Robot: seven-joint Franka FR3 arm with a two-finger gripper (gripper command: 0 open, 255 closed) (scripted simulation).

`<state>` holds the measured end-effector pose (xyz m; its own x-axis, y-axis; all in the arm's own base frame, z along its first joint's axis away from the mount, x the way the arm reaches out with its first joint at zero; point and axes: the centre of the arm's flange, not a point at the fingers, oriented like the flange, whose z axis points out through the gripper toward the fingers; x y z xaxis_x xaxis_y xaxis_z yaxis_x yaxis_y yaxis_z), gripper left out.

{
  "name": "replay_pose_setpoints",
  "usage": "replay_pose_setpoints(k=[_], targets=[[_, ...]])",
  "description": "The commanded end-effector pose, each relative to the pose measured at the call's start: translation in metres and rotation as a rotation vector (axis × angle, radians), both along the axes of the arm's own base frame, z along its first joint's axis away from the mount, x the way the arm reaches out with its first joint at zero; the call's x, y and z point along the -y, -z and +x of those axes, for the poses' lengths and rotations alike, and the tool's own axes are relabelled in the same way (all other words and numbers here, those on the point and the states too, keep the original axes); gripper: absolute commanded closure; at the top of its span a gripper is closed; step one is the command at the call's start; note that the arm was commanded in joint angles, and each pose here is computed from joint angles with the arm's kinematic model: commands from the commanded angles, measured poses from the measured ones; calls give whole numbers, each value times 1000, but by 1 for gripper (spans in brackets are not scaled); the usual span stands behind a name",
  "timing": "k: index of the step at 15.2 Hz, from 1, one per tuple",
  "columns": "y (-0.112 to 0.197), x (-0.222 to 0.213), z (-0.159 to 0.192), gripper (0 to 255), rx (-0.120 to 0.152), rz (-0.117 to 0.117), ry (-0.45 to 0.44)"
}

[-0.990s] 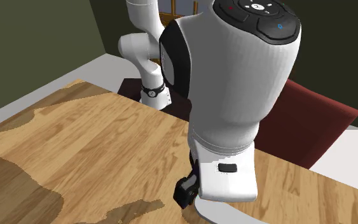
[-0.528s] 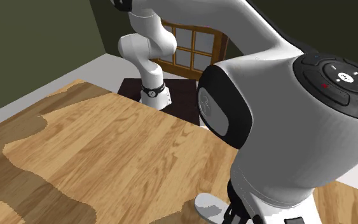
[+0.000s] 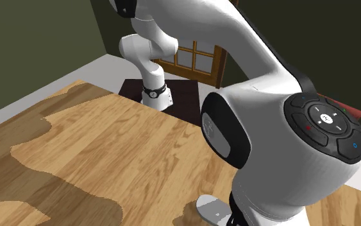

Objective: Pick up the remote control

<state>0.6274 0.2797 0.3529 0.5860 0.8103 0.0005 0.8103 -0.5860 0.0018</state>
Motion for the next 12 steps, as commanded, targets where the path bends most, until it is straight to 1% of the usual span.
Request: replay_pose_setpoints(k=[1,2,11,12], targets=[[3,0,0,0,1,0,0],[3,1,0,255,1,0,0],[3,0,0,255,1,0,0],[-2,0,0,255,1,0,0]])
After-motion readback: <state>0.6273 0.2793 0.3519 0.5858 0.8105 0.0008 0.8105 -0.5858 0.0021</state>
